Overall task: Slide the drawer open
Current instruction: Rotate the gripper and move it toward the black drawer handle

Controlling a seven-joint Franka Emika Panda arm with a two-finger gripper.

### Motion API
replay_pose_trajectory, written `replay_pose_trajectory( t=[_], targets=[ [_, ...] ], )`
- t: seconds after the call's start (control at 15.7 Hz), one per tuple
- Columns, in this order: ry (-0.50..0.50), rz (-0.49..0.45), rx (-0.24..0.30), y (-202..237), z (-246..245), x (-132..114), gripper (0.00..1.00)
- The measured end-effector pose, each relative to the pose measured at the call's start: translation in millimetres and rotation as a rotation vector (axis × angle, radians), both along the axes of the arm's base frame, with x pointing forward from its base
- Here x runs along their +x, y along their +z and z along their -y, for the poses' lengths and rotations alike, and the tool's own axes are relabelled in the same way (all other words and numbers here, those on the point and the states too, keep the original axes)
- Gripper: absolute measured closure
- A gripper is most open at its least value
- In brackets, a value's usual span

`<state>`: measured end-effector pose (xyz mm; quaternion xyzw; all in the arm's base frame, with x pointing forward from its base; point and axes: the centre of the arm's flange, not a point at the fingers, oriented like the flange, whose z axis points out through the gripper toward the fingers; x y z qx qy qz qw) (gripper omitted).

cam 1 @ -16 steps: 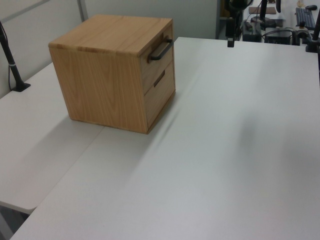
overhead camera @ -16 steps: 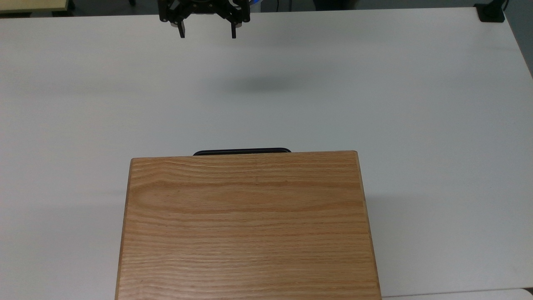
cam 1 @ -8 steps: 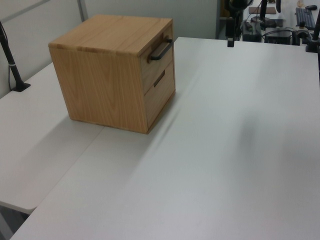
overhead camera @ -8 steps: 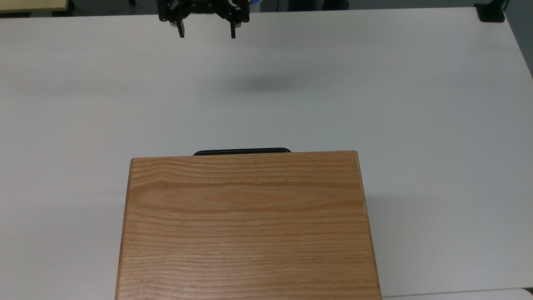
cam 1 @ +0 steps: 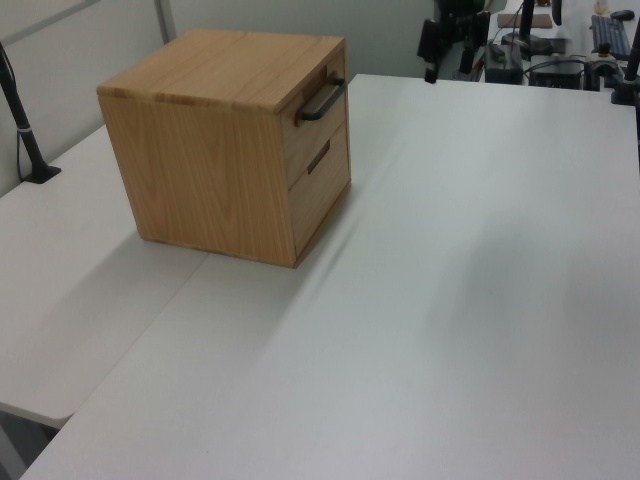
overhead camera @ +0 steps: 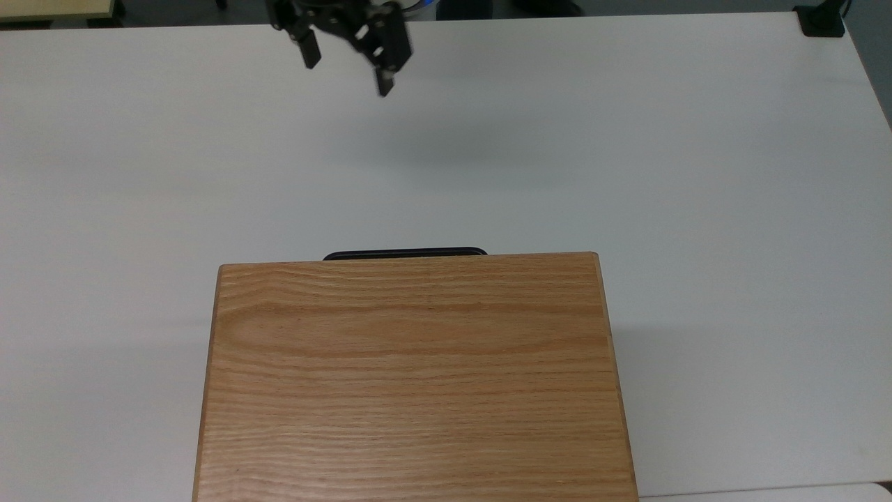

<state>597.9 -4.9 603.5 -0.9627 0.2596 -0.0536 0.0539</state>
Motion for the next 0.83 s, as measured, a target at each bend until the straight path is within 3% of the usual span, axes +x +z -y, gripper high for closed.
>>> replay_pose_trajectory(
  t=[0.32,0.57,0.83],
  targets=[
    [-0.411,0.116,0.096,8,18,18,0.01],
    [-0.731,0.201,0.233,10,-3,38,0.06],
    [-0.798,0.256,0.287,-6,-41,60,0.07]
  ],
)
